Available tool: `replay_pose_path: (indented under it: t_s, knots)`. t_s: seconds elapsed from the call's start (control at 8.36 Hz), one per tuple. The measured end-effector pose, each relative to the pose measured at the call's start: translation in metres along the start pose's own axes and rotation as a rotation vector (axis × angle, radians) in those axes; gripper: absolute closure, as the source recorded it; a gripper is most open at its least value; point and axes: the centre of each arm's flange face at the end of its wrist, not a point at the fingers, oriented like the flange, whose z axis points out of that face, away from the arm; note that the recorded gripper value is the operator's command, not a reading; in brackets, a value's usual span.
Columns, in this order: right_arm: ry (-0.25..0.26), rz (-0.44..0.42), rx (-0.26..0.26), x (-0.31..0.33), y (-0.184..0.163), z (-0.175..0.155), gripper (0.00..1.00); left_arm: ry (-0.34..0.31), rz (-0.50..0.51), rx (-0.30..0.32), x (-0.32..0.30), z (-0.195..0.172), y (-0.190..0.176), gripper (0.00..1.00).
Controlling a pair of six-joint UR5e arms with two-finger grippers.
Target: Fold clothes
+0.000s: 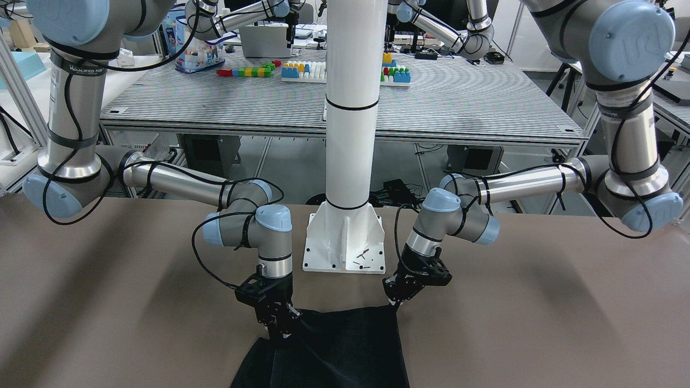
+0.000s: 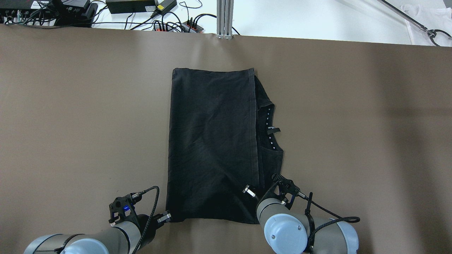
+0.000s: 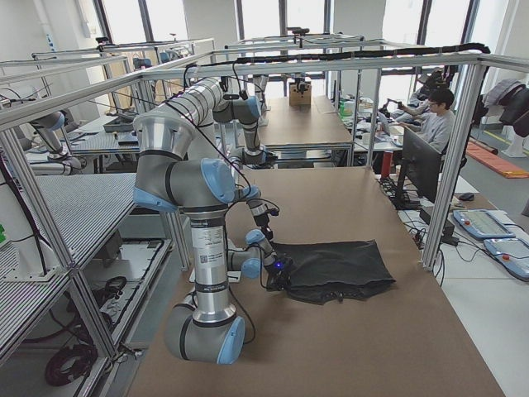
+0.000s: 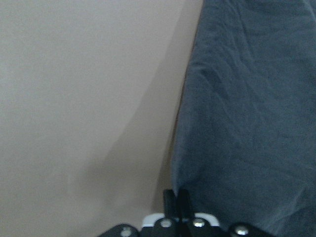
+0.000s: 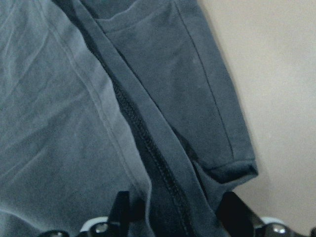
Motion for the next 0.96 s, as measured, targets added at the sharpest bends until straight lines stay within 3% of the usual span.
replay_pose_path:
  t_s: [0.24, 0.36, 0.96]
  knots:
    - [-0.005, 0.001, 0.012, 0.001, -0.002, 0.0, 0.83, 0.0, 0.0, -0.001, 0.0, 0.0, 0.001, 1.0]
    - [-0.009, 0.002, 0.014, 0.002, -0.003, -0.001, 1.0, 0.001, 0.0, -0.001, 0.0, 0.0, 0.001, 1.0]
    - [-0.075, 0.019, -0.015, -0.011, -0.01, -0.04, 1.0, 0.031, -0.007, -0.011, 0.013, -0.014, -0.002, 1.0]
